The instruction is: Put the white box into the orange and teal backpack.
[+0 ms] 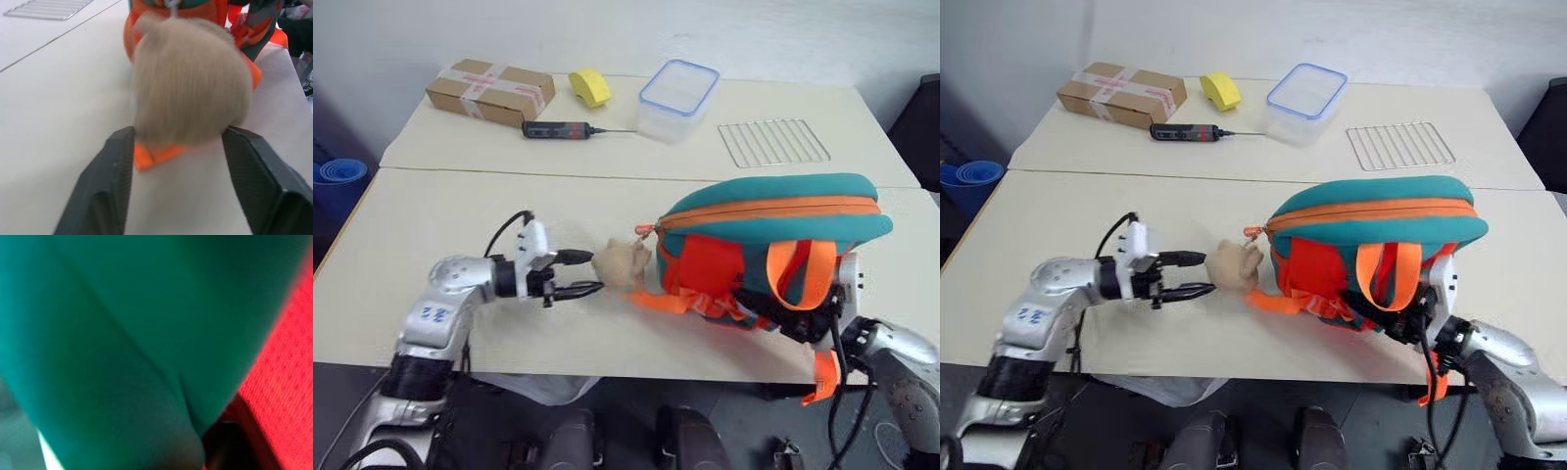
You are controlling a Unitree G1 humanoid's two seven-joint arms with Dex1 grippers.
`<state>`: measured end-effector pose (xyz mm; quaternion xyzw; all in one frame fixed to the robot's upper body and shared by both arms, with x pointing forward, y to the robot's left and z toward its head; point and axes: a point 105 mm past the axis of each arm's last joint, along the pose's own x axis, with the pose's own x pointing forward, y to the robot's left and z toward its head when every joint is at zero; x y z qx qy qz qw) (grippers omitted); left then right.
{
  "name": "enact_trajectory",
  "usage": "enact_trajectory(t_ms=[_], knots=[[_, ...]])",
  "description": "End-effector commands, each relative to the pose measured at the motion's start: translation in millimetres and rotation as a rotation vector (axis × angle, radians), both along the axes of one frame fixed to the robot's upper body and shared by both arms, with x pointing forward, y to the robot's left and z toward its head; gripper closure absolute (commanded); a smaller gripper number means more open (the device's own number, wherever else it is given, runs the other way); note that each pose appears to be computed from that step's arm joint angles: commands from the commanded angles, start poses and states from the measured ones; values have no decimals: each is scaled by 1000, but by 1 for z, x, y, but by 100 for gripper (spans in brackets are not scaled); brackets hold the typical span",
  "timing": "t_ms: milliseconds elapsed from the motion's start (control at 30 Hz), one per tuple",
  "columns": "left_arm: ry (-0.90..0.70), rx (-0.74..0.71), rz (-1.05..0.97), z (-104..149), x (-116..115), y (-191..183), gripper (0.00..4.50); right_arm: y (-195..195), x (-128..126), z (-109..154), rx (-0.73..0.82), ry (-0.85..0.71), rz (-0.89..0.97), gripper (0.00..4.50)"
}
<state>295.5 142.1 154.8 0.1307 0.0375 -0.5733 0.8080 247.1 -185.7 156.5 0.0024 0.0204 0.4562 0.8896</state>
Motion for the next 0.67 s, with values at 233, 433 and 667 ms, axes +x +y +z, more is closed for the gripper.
enact_trajectory(t_ms=[233, 433, 667], knots=[[-33, -1, 178, 14, -49, 65, 0, -80, -45, 16, -350, -121, -46, 3], [-88, 182, 207, -16, -60, 76, 0, -138, -32, 21, -463, -192, -185, 3], [-185, 163, 247, -10, -45, 76, 0, -125, -25, 11, -470, -205, -131, 3]])
